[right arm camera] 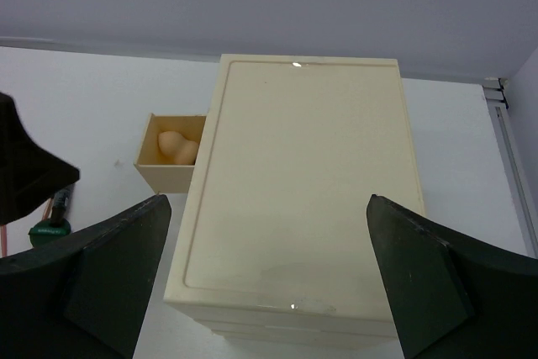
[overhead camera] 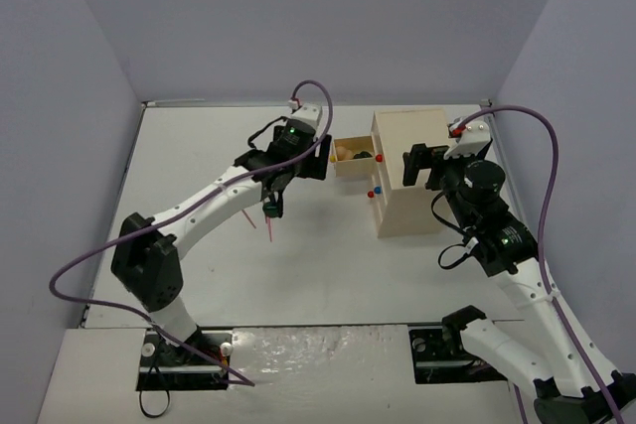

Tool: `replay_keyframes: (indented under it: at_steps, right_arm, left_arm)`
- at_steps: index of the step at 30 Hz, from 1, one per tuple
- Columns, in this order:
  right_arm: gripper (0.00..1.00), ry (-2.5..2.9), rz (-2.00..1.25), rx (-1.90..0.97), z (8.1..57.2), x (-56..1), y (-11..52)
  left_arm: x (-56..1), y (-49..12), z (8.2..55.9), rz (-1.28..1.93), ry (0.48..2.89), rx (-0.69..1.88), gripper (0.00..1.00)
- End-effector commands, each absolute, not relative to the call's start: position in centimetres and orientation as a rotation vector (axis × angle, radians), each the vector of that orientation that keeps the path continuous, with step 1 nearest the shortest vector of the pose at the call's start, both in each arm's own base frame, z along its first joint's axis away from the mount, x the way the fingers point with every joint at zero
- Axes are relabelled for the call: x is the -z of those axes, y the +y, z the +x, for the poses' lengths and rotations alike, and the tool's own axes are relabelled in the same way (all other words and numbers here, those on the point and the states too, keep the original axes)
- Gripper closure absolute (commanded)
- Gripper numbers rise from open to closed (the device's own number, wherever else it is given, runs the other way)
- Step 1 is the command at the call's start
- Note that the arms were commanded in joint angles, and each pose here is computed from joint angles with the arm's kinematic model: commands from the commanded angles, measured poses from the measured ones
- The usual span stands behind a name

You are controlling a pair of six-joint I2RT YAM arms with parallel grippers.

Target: Organize the makeup

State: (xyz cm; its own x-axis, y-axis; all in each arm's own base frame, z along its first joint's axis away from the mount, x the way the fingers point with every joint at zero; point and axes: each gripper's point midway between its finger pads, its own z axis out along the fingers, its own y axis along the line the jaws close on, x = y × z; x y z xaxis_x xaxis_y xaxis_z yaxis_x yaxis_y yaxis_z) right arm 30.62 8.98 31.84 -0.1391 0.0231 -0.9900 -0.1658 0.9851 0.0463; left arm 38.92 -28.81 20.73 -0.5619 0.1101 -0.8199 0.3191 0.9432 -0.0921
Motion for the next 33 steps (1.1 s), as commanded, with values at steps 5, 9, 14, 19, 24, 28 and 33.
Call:
replay_keyframes:
  at_steps: [5, 9, 14, 19, 24, 28, 33]
  right_arm:
    - [0.00, 1.625, -0.097, -0.198, 31.0, -34.0, 9.6]
    - [0.00, 1.627, -0.098, -0.197, 31.0, -33.8, 9.6]
    - [0.00, 1.628, -0.095, -0.192, 31.0, -33.8, 9.5]
    - [0.00, 1.628, -0.093, -0.188, 31.0, -33.8, 9.5]
    - [0.00, 1.634, -0.095, -0.187, 31.1, -33.6, 9.6]
    - [0.00, 1.639, -0.097, -0.184, 31.2, -33.4, 9.6]
    - [0.00, 1.640, -0.098, -0.182, 31.3, -33.4, 9.6]
  left_arm:
    - [-14.1, -17.6, 35.0, -0.131, 2.297, 0.216, 0.31]
    - [-12.0, -16.5, 35.0, -0.179, 2.330, 0.279, 0.36]
    - [-9.3, -16.7, 35.7, -0.188, 2.396, 0.328, 0.42]
    - [-7.7, -17.3, 36.5, -0.183, 2.420, 0.380, 0.47]
    - [-7.1, -17.5, 37.4, -0.188, 2.422, 0.397, 0.50]
    - [-6.6, -17.6, 38.0, -0.189, 2.426, 0.407, 0.54]
    - [-6.4, -17.8, 38.3, -0.192, 2.432, 0.414, 0.60]
